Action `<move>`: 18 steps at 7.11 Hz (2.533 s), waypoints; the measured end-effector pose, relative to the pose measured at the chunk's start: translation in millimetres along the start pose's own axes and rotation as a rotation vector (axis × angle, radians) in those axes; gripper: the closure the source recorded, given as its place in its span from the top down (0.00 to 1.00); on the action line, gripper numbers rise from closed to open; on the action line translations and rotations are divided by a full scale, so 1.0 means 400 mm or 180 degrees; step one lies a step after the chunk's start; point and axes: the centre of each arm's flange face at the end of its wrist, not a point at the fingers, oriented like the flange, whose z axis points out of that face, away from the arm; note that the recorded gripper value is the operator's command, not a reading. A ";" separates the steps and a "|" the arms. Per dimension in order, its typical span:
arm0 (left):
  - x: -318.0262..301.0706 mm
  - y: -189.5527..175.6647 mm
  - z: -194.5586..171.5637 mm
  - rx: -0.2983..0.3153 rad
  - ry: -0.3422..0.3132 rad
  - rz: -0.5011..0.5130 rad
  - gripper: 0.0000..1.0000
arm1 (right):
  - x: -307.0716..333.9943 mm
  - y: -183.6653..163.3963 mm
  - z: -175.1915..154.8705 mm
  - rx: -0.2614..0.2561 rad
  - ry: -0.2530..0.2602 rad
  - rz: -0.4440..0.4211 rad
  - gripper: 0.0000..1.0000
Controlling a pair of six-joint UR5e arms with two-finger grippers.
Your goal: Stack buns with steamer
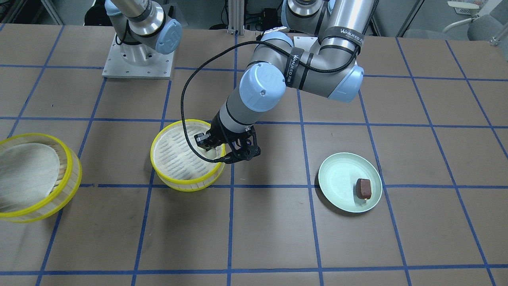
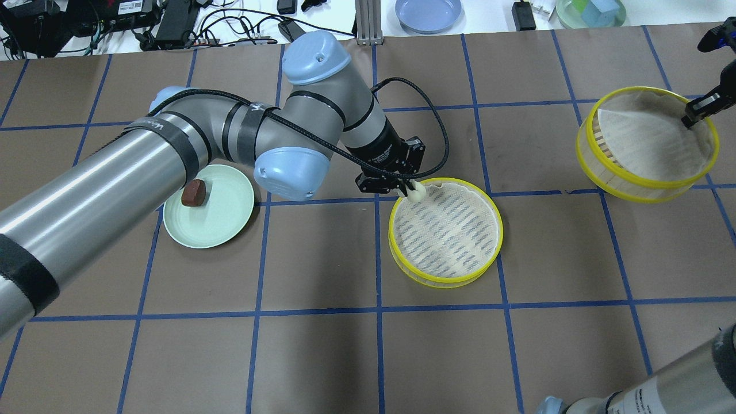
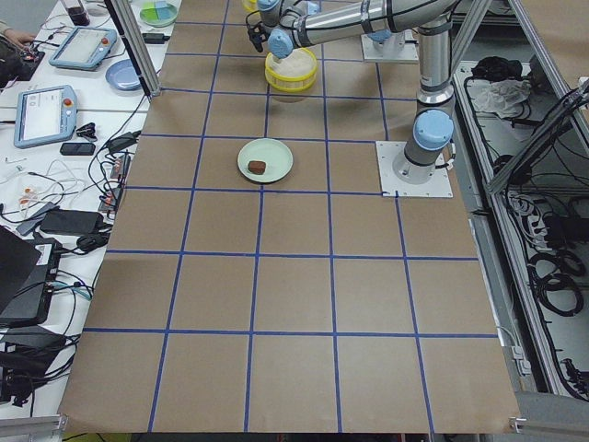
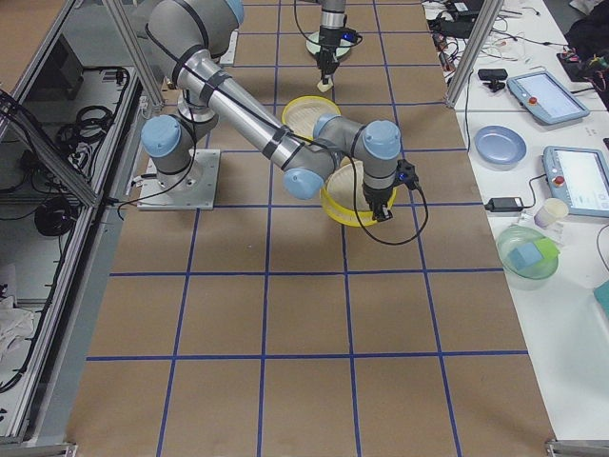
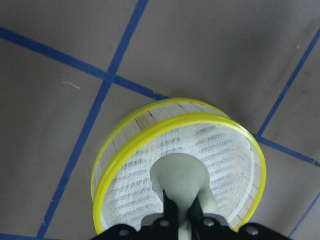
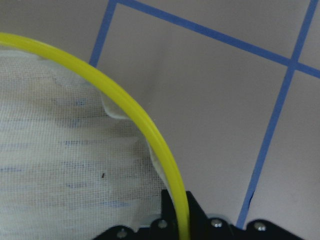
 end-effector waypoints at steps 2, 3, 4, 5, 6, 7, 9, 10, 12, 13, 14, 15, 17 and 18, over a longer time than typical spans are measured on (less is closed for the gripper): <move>-0.013 0.055 0.075 -0.0129 -0.0125 0.0013 0.58 | -0.135 0.037 -0.031 -0.0096 -0.0013 0.0133 0.00; -0.014 0.066 0.089 -0.0148 -0.0156 0.0019 0.97 | -0.215 0.046 -0.051 -0.0136 0.0021 0.0205 0.00; -0.016 0.069 0.097 -0.0146 -0.0186 0.0027 1.00 | -0.292 0.045 -0.066 -0.0162 0.0047 0.0272 0.00; -0.019 0.066 0.099 -0.0118 -0.0223 0.0044 1.00 | -0.353 0.046 -0.071 -0.0192 0.0035 0.0367 0.00; -0.018 0.062 0.096 -0.0080 -0.0250 0.0072 1.00 | -0.414 0.047 -0.078 -0.0217 0.0016 0.0483 0.00; -0.014 0.053 0.084 -0.0040 -0.0247 0.0094 1.00 | -0.476 0.042 -0.089 -0.0231 0.0011 0.0569 0.00; -0.029 -0.032 -0.023 0.0217 -0.0344 0.0264 1.00 | -0.571 0.032 -0.084 -0.0291 -0.0018 0.0648 0.00; -0.063 -0.103 -0.114 0.0324 -0.0492 0.0464 1.00 | -0.611 0.031 -0.071 -0.0318 -0.0051 0.0699 0.00; -0.191 -0.260 -0.302 0.0504 -0.0898 0.0985 1.00 | -0.744 0.001 -0.052 -0.0331 -0.0036 0.0818 0.00; -0.277 -0.334 -0.372 0.0580 -0.1190 0.1259 1.00 | -0.820 -0.011 -0.045 -0.0347 0.0006 0.0834 0.00; -0.361 -0.399 -0.420 0.0584 -0.1441 0.1527 1.00 | -0.876 -0.017 -0.040 -0.0365 0.0038 0.0808 0.00; -0.428 -0.450 -0.441 0.0545 -0.1558 0.1689 1.00 | -0.905 -0.018 -0.026 -0.0403 0.0040 0.0775 0.00; -0.521 -0.535 -0.410 0.0495 -0.1592 0.1706 1.00 | -0.924 -0.020 0.003 -0.0473 0.0022 0.0721 0.00; -0.553 -0.567 -0.360 0.0520 -0.1588 0.1701 1.00 | -0.927 -0.024 0.009 -0.0469 0.0020 0.0696 0.00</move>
